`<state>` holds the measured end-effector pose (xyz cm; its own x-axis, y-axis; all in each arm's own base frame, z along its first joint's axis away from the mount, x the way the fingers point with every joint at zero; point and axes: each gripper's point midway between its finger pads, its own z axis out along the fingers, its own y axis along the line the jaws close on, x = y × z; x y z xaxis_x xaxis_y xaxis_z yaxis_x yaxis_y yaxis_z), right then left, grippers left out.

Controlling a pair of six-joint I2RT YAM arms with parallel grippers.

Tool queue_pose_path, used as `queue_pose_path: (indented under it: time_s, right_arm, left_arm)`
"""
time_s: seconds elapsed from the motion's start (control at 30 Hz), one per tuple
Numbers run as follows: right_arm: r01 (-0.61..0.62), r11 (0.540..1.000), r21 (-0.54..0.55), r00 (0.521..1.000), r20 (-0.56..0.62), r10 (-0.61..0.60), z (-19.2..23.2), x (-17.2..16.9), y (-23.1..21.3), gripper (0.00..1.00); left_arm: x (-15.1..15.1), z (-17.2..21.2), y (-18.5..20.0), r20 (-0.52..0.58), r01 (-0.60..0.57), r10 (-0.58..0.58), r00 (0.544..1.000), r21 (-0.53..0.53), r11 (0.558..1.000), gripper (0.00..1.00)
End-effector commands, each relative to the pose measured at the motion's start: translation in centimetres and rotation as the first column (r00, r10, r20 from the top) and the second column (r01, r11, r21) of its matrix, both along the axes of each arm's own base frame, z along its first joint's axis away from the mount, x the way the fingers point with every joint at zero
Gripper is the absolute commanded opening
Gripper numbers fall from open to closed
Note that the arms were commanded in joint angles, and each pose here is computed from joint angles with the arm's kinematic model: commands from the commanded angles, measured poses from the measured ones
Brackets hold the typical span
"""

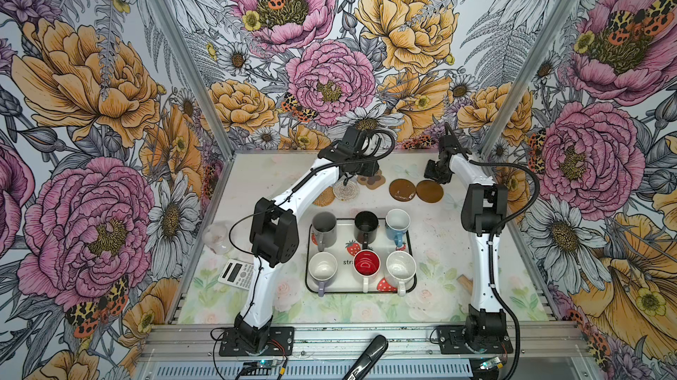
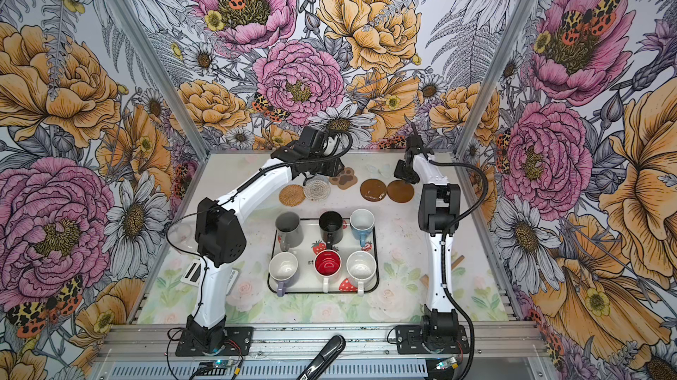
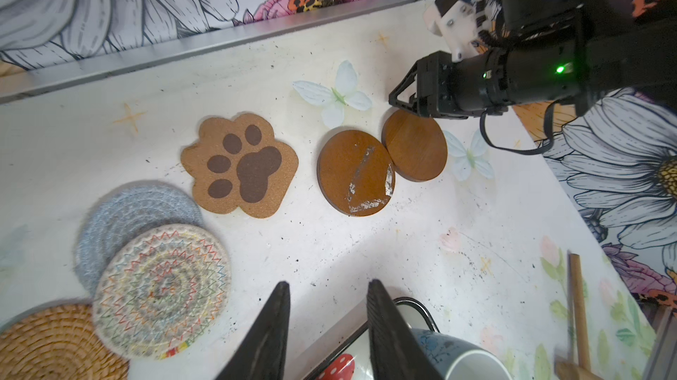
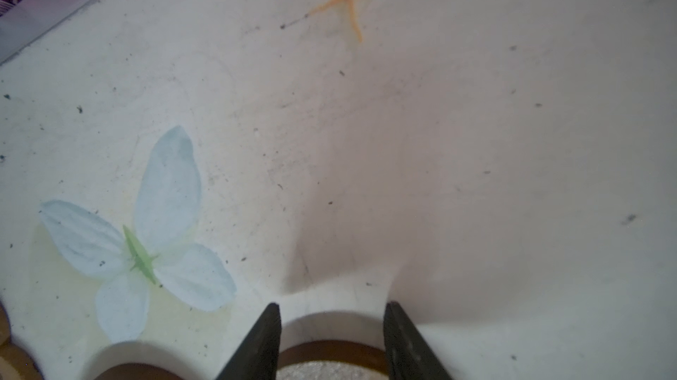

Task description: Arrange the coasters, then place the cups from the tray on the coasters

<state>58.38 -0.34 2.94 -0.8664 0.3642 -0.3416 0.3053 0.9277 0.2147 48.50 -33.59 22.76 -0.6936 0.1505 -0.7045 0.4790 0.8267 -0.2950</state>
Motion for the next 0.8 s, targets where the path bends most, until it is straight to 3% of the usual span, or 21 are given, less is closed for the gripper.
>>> queue_pose_path:
  time_s: [0.0,0.17,0.27,0.6,0.77]
  right_arm:
    - [-0.014,1.0,0.02,0.997,0.072,0.013,5.0,0.5,0.3,0.49]
    - [-0.02,1.0,0.017,0.989,0.148,0.017,8.2,1.6,0.2,0.49]
    - [-0.017,1.0,0.012,0.985,0.174,0.015,8.8,2.4,0.1,0.49]
    - [-0.019,0.997,0.07,0.987,0.163,0.007,5.9,4.1,1.2,0.48]
    - [-0.103,0.987,0.124,0.977,0.201,0.077,6.4,5.0,4.8,0.48]
  left_arm:
    - [1.8,6.7,5.6,0.13,-0.114,0.12,0.984,-0.053,0.992,0.38]
    - [2.5,9.8,11.1,0.212,-0.243,0.246,0.946,-0.043,0.969,0.39]
    - [2.6,10.6,12.6,0.239,-0.278,0.284,0.929,-0.059,0.959,0.39]
    - [3.9,9.1,11.7,0.226,-0.249,0.28,0.933,-0.158,0.956,0.39]
    - [6.9,6.8,10.0,0.214,-0.206,0.256,0.943,-0.23,0.951,0.38]
